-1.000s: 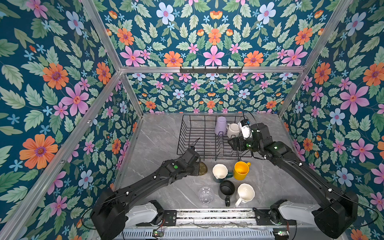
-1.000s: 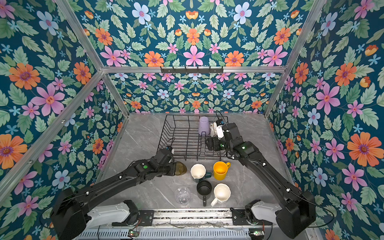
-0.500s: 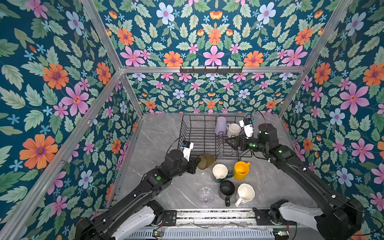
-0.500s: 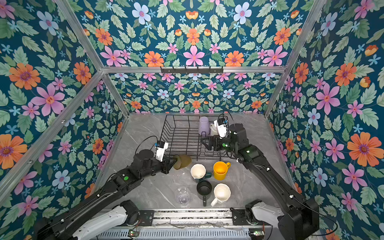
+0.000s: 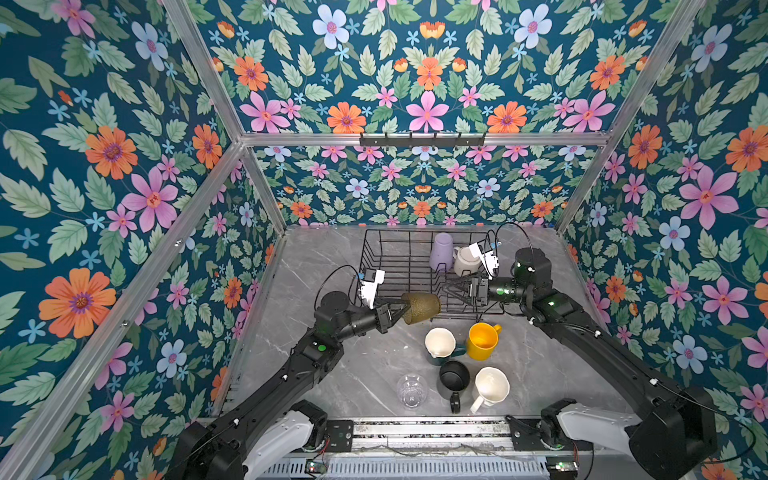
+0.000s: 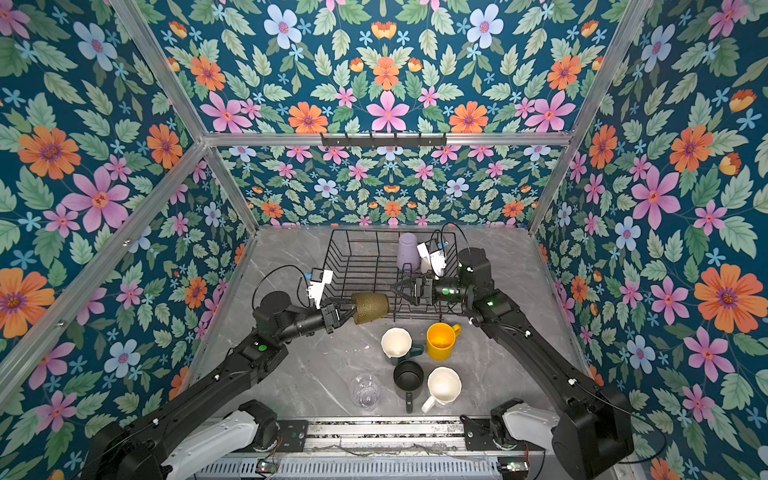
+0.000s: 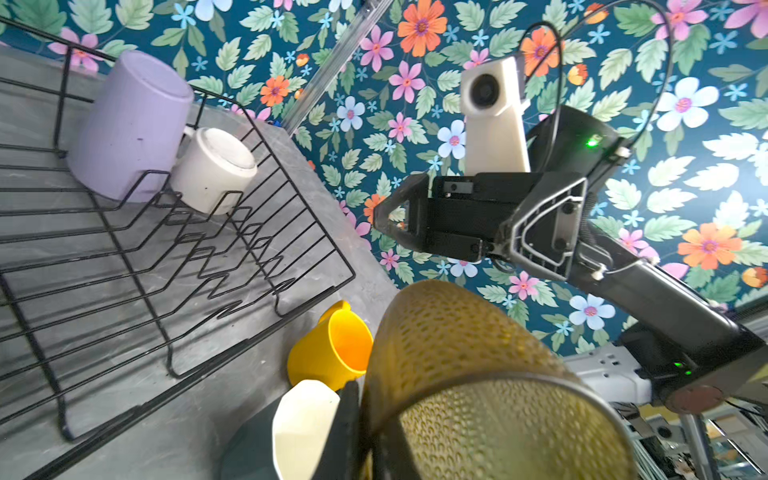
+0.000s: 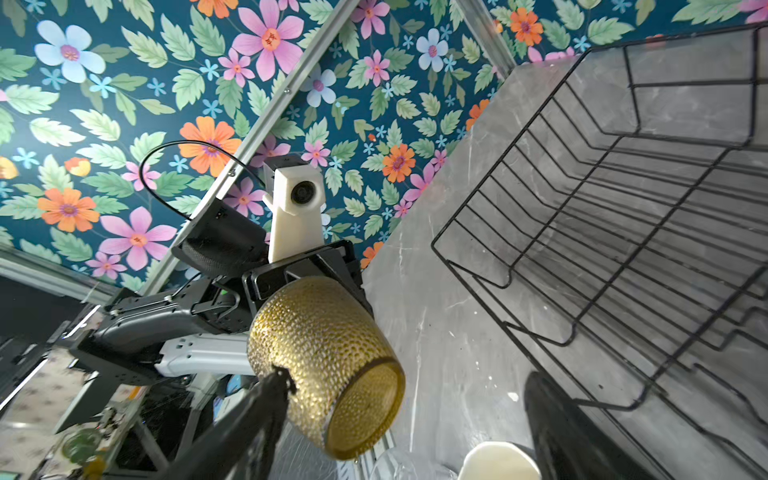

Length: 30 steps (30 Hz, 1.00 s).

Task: Load the cups into the dish rack
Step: 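Lift the olive glass with the left gripper toward the right gripper, then close the right gripper on the olive glass held by the left gripper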

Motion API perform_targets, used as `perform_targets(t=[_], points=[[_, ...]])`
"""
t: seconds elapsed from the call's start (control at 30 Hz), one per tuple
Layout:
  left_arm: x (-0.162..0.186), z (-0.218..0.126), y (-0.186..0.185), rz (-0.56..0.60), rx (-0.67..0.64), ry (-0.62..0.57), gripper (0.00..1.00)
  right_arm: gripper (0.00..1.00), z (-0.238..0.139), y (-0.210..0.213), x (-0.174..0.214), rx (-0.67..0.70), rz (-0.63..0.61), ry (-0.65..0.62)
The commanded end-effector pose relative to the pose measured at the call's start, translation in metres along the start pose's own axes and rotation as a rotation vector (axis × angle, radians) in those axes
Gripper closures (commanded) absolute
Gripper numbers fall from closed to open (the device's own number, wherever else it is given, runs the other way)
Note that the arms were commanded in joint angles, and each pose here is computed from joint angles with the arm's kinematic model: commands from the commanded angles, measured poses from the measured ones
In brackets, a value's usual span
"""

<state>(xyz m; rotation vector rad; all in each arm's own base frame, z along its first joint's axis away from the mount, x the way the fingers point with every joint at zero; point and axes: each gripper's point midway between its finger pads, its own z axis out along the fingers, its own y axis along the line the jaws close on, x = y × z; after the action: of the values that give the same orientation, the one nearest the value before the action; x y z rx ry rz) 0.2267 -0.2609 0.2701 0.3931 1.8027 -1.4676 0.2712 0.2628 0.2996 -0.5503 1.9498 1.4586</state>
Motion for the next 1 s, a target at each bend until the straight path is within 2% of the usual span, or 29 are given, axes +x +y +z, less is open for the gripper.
perform_targets(t=[0.0,0.57,0.97], points=[[-0.011,0.001,-0.02,0.032,0.1,-0.028,1.0,0.12,0.003,0.017,-0.001,-0.111,-0.012,0.019],[-0.012,0.008,-0.018,0.017,0.115,-0.015,1.0,0.13,0.033,0.04,0.029,-0.229,-0.018,0.153],[-0.013,0.006,-0.02,0.014,0.127,-0.02,1.0,0.15,0.04,0.049,0.036,-0.274,-0.015,0.184]])
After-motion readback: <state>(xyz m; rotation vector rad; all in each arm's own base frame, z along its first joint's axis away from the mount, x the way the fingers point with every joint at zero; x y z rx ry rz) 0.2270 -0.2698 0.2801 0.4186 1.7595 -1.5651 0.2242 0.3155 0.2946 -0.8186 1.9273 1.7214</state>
